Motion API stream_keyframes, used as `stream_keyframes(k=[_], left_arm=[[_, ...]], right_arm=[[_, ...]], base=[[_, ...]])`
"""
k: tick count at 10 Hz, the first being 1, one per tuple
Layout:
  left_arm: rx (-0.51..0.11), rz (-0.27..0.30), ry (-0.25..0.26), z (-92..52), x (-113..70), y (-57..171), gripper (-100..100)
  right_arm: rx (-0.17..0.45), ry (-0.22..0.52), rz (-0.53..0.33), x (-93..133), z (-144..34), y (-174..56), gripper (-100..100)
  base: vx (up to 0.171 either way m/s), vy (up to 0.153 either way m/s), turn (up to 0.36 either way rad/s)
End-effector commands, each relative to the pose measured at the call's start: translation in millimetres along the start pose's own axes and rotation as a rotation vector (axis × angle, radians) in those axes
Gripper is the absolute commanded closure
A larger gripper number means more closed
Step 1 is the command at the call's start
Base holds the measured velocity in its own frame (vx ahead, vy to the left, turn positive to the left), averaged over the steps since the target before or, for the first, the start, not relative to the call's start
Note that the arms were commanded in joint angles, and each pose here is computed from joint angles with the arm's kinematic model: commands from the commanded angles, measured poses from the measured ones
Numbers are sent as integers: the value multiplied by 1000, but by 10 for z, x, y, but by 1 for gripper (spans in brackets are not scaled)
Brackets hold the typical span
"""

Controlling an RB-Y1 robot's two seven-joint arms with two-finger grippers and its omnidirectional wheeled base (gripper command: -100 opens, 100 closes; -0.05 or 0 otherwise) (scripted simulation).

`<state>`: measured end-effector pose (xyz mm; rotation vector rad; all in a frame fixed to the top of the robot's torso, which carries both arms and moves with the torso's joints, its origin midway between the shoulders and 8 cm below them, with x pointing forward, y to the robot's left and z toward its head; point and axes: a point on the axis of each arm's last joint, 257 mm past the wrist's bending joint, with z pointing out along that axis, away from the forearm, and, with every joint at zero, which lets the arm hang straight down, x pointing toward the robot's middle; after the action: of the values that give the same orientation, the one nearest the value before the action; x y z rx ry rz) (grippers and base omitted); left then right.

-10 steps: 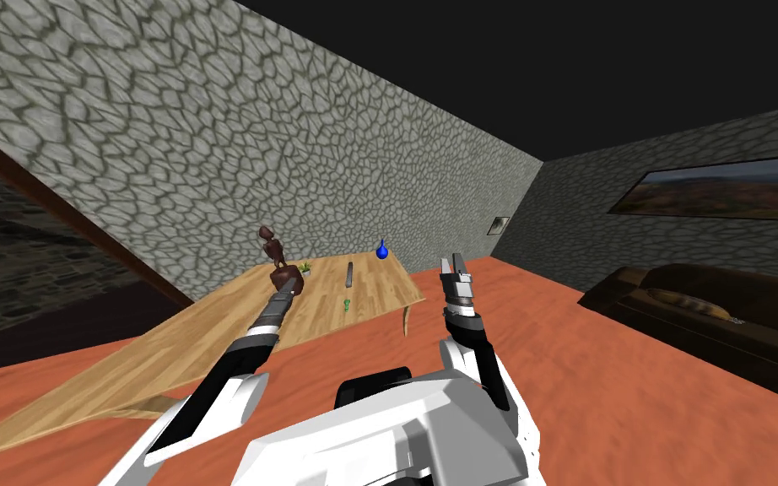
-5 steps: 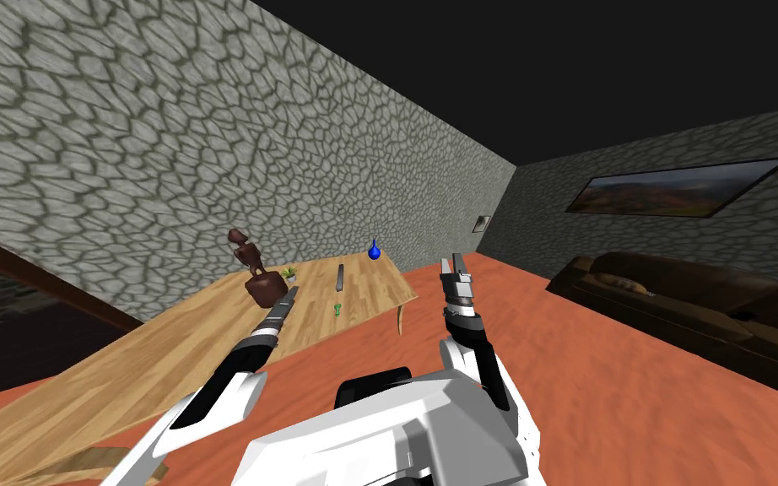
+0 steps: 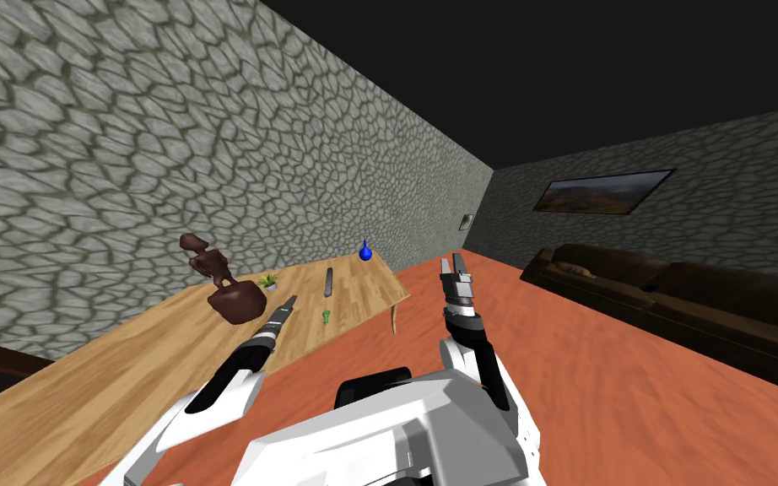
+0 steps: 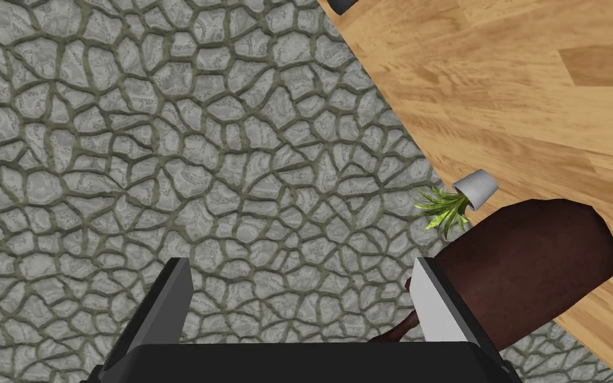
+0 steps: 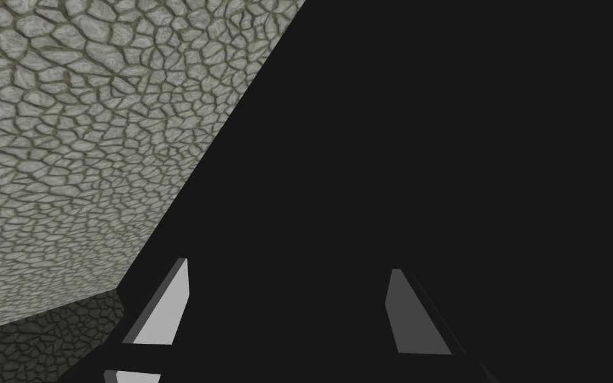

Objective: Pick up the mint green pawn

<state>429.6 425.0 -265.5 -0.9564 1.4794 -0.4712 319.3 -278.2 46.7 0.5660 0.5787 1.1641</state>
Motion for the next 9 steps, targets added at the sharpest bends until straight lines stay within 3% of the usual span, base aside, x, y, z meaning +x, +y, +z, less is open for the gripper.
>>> stream_keyframes(k=[1,4,9], left_arm=[[-71,27,18,68,16,252,-100],[-133,43,37,88,58,481,-100],[-323,99,93,109,131,1138,-100]], right_arm=[[0,0,0,0,0,0,0],[0,0,0,0,0,0,0],[0,0,0,0,0,0,0]], base=[[29,-25,-250],[20,-18,-93],[25,-18,-152]])
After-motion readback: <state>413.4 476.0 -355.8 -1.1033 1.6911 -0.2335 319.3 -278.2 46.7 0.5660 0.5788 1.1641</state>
